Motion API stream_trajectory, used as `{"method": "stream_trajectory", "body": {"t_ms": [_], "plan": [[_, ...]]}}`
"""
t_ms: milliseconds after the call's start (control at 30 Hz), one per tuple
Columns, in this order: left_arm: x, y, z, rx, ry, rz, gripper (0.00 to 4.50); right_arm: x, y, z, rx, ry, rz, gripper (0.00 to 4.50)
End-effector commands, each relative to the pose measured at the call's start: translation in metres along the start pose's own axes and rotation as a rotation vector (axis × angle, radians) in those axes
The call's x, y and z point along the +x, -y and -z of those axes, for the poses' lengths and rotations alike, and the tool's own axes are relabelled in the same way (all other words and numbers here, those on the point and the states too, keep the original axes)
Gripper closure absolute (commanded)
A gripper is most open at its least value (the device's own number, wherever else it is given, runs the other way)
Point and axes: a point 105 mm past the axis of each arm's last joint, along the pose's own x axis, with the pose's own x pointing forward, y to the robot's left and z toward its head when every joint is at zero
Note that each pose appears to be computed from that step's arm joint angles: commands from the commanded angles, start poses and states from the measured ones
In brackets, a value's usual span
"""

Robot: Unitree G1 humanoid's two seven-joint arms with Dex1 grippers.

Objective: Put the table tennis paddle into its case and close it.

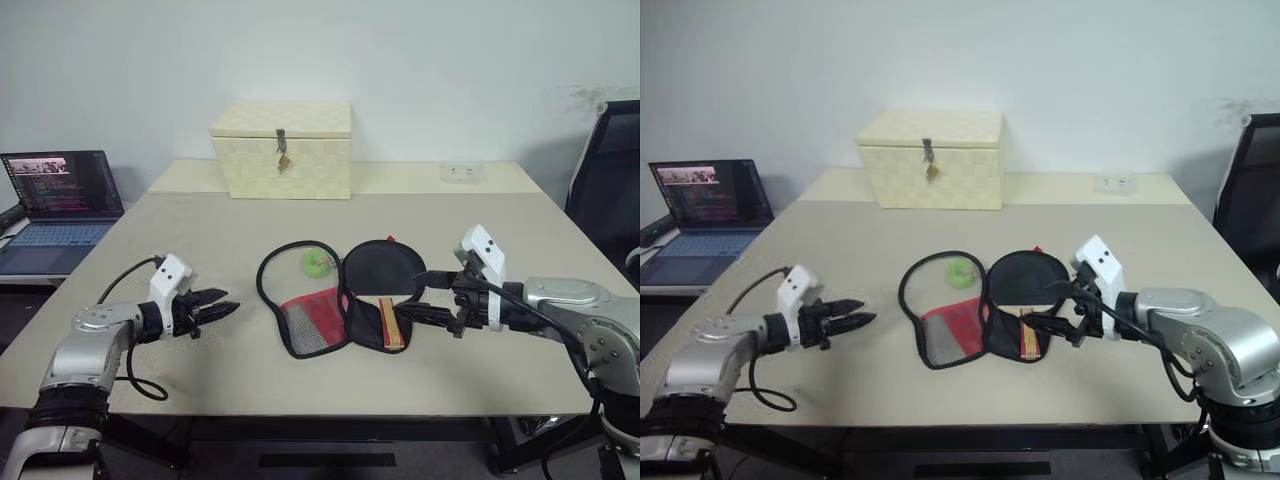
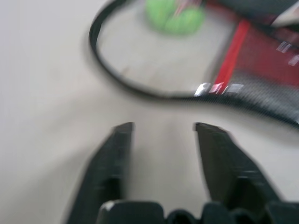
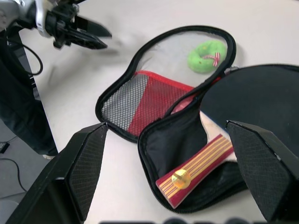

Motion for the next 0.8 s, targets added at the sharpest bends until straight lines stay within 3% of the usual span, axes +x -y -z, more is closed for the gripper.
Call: {"method": "stream_trajectory", "body": {"t_ms": [33,67,100,500,800], "plan": [[0.015,0.002,-0.01,0.027,0.043,0.013,3.98,-0.001,-0.008,-0.007,-0.054,0.023,-0.023,0.05],[0.02,0.005,-0.012,0.035,0.055,0.024,4.37,0.0,-0.009,-0.006,-0.056,0.022,-0.028,0.05],[0.025,0.007,-0.015,0.044,0.07,0.034,4.46,0.0,-0.01,-0.005,-0.058,0.019,-0.033,0.05],[0.069,0.044,-0.022,0.066,0.093,0.195,4.46,0.001,-0.014,-0.001,-0.061,0.009,-0.042,0.05],[0.079,0.07,-0.087,0.168,0.26,0.315,4.46,-0.008,-0.006,0.001,-0.06,0.004,0.0,0.05]]}}
